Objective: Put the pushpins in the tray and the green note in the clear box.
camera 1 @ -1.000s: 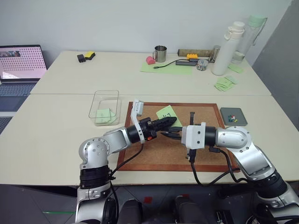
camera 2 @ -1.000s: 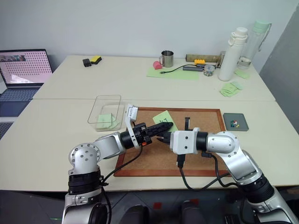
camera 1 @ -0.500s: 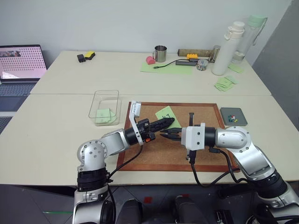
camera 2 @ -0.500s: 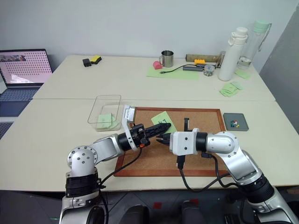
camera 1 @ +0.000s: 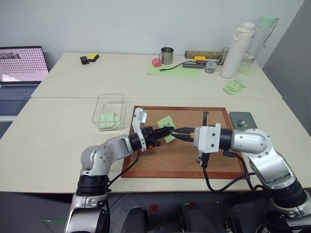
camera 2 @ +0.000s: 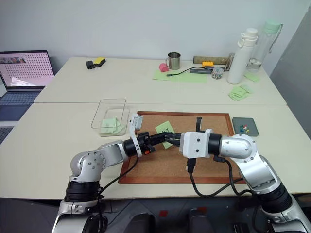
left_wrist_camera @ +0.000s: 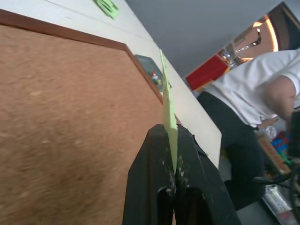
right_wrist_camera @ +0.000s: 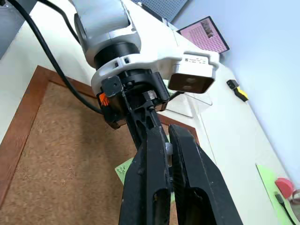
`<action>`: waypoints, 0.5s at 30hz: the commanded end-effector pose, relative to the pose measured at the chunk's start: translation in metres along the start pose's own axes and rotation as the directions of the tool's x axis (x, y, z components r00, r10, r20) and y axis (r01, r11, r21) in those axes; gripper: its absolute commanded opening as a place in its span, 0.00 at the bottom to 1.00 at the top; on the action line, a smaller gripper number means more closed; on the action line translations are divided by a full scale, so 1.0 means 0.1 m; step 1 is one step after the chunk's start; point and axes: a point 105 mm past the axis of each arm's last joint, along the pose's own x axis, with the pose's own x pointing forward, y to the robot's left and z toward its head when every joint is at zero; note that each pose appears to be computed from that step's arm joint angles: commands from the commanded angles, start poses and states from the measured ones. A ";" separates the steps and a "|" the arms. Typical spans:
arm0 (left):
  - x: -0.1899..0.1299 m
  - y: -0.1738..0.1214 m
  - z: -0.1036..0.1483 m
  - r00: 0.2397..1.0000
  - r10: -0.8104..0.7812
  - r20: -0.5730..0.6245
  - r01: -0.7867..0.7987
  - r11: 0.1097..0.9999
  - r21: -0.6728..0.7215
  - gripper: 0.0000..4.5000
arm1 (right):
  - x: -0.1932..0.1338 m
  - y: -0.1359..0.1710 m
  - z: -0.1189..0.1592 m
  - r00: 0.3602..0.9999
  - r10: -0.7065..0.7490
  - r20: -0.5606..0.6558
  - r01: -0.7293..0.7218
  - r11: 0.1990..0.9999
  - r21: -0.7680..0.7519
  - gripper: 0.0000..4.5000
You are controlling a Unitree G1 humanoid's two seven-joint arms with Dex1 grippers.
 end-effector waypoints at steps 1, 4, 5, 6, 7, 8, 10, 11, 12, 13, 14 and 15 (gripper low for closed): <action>0.11 -0.26 0.18 0.996 -0.084 0.009 0.082 0.986 0.148 0.00 | -0.28 -0.26 -0.18 0.969 -0.232 -0.081 0.244 0.950 0.194 0.00; 0.18 -0.48 0.08 0.988 -0.108 -0.110 0.145 0.888 0.436 0.00 | -0.74 -0.49 -0.79 0.835 -0.429 -0.346 0.533 0.787 0.311 0.00; 0.19 -0.52 0.01 0.982 -0.106 -0.155 0.173 0.831 0.528 0.00 | -0.93 -0.54 -0.98 0.772 -0.465 -0.433 0.612 0.726 0.312 0.00; 0.19 -0.55 -0.04 0.978 -0.107 -0.179 0.193 0.790 0.583 0.00 | -1.06 -0.58 -1.10 0.724 -0.490 -0.486 0.669 0.670 0.321 0.00; 0.19 -0.57 -0.06 0.977 -0.111 -0.182 0.202 0.758 0.620 0.00 | -1.17 -0.61 -1.20 0.679 -0.511 -0.527 0.719 0.607 0.338 0.00; 0.20 -0.60 -0.05 0.978 -0.116 -0.174 0.203 0.726 0.657 0.00 | -1.30 -0.64 -1.31 0.629 -0.527 -0.572 0.766 0.547 0.338 0.00; 0.24 -0.65 -0.03 0.981 -0.117 -0.153 0.192 0.654 0.732 0.00 | -1.48 -0.68 -1.51 0.556 -0.540 -0.632 0.828 0.433 0.357 0.00; 0.27 -0.67 -0.03 0.983 -0.115 -0.144 0.184 0.625 0.759 0.00 | -1.53 -0.69 -1.59 0.534 -0.540 -0.650 0.843 0.399 0.361 0.00; 0.29 -0.68 -0.02 0.983 -0.117 -0.139 0.181 0.599 0.780 0.00 | -1.56 -0.71 -1.66 0.519 -0.540 -0.663 0.854 0.367 0.369 0.00; 0.31 -0.70 -0.02 0.984 -0.118 -0.130 0.175 0.580 0.796 0.00 | -1.59 -0.73 -1.74 0.507 -0.540 -0.672 0.862 0.329 0.386 0.00; 0.32 -0.70 -0.01 0.985 -0.118 -0.125 0.171 0.571 0.803 0.00 | -1.61 -0.75 -1.82 0.493 -0.536 -0.685 0.870 0.298 0.393 0.06; 0.34 -0.69 -0.01 0.986 -0.111 -0.122 0.163 0.565 0.809 0.00 | -1.63 -0.77 -1.90 0.488 -0.531 -0.693 0.873 0.281 0.399 0.06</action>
